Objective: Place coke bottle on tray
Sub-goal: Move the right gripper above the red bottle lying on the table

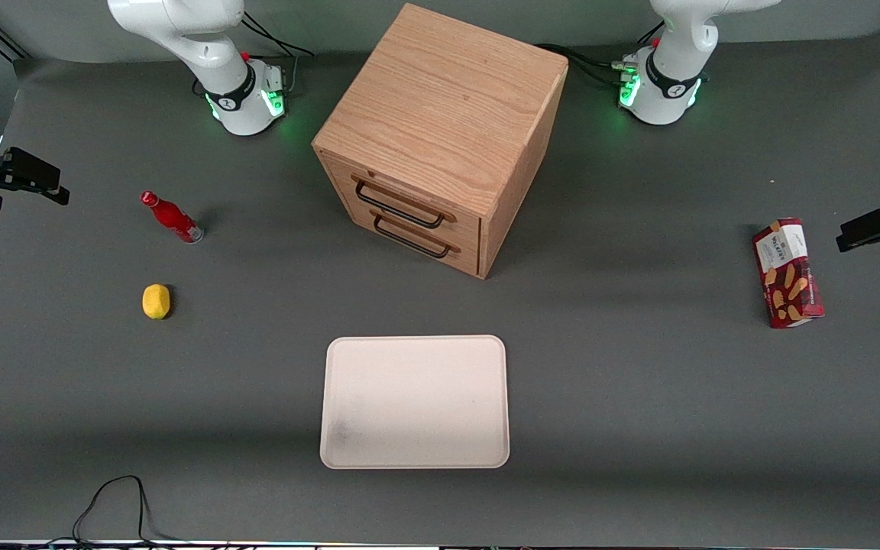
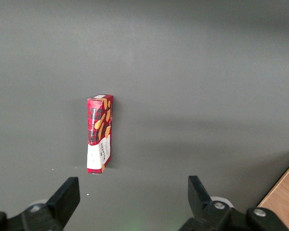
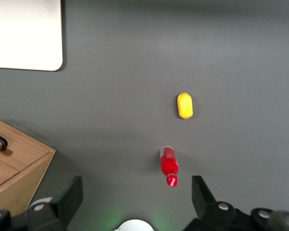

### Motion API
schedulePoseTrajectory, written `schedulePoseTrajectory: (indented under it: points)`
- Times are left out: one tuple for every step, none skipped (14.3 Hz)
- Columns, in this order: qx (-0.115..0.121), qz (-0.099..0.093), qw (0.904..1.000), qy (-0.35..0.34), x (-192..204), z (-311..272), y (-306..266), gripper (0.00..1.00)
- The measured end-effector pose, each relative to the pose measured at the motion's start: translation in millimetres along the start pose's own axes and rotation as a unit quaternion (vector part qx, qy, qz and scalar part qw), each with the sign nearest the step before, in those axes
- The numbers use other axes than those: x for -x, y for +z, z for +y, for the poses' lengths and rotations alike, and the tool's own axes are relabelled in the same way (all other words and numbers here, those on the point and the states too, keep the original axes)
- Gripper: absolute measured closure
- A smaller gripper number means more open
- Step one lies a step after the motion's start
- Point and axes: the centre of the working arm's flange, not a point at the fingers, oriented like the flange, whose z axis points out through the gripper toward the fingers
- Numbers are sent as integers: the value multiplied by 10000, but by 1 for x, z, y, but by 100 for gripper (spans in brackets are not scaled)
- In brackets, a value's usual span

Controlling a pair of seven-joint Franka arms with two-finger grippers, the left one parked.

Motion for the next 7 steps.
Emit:
schedulePoseTrajectory:
  points:
    - [-6,-55,10000,13,3,6,1,0]
    - [-11,-82,10000,16,7,16,2,0]
    - [-20,-105,9999,43,13,27,4,0]
    - [-32,-129,9999,88,20,39,6,0]
    - [-52,-144,9998,113,30,49,7,0]
    - [-77,-146,9998,131,41,57,7,0]
    - [-96,-135,9998,147,53,61,7,0]
